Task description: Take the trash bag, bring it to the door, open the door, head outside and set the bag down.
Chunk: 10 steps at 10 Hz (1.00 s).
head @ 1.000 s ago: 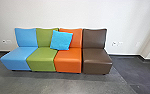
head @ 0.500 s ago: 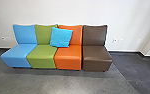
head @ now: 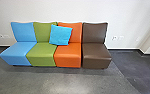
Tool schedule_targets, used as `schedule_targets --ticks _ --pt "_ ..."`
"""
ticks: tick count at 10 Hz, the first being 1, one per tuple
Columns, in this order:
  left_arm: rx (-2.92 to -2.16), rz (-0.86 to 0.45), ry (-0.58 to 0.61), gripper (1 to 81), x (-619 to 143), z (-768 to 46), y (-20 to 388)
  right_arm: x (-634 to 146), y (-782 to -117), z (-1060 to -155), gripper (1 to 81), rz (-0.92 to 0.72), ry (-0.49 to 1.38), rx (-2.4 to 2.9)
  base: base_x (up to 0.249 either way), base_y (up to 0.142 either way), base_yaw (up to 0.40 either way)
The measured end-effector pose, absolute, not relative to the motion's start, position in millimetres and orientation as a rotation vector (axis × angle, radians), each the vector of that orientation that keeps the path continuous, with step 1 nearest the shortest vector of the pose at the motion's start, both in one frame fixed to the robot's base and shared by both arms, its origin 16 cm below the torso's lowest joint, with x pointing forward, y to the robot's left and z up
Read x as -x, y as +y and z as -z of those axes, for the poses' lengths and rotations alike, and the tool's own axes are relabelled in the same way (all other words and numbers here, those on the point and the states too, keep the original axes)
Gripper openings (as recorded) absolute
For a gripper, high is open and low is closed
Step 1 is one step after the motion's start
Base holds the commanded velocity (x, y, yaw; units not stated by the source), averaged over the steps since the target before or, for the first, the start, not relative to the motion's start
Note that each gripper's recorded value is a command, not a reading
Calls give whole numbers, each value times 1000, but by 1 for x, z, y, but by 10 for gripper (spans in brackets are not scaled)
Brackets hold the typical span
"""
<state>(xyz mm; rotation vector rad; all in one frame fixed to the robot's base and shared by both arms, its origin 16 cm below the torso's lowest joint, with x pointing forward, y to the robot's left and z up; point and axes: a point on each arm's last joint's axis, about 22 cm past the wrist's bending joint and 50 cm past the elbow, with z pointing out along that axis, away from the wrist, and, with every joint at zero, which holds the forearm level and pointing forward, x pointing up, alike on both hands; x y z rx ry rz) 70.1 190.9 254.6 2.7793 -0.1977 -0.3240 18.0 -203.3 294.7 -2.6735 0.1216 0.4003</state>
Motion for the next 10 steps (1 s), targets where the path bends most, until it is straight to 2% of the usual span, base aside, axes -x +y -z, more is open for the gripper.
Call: schedule_targets --ticks 10 --pt "-2801 140 -283 10 -88 -325 193 -22 -192 -342 811 -232 82 2746 0 0 0"
